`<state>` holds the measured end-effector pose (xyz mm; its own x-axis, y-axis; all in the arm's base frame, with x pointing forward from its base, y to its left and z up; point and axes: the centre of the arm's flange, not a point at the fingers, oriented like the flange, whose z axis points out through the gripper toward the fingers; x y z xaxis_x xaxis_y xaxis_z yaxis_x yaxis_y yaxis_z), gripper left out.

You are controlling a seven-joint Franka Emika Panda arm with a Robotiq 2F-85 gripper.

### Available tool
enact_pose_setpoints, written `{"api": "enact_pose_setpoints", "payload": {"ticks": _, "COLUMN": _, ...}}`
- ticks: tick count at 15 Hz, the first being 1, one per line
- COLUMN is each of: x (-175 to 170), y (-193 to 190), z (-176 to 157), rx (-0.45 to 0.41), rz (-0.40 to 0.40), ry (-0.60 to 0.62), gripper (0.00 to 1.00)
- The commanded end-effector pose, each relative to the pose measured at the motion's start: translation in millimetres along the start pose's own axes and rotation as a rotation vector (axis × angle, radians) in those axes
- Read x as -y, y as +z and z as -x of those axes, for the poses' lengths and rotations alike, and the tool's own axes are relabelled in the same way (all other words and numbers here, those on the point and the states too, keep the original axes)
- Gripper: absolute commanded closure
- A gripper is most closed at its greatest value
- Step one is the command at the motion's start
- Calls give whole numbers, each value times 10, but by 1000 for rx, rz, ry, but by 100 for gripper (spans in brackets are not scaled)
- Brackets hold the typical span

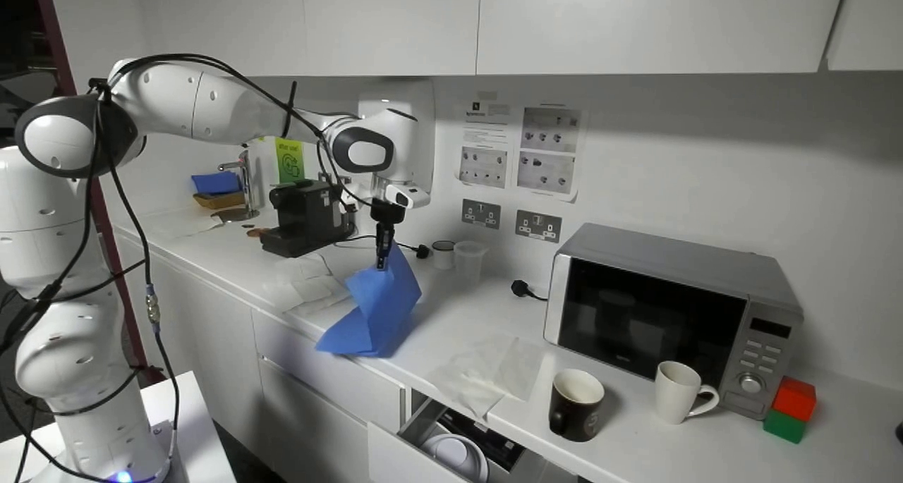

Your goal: Unfold the blue cloth

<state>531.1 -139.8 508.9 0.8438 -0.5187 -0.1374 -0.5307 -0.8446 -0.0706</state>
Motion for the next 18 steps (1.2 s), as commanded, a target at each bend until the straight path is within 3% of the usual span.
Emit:
{"api": "enact_pose_setpoints", "payload": {"ticks": 1, "x": -10, "y": -60, "z": -143, "rx": 24, "rz": -34, "ry": -4, "gripper": 100}}
{"api": "enact_pose_setpoints", "payload": {"ticks": 6, "x": 145, "y": 21, "z": -222, "rx": 62, "rz": -70, "ry": 9, "gripper": 100}}
{"api": "enact_pose_setpoints", "payload": {"ticks": 14, "x": 429, "y": 55, "z": -226, "rx": 198, "rz": -199, "ry": 59, "gripper": 100}}
{"api": "enact_pose_setpoints", "payload": {"ticks": 18, "x": 485, "y": 20, "z": -213, "rx": 215, "rz": -240, "ry": 62, "gripper": 100}}
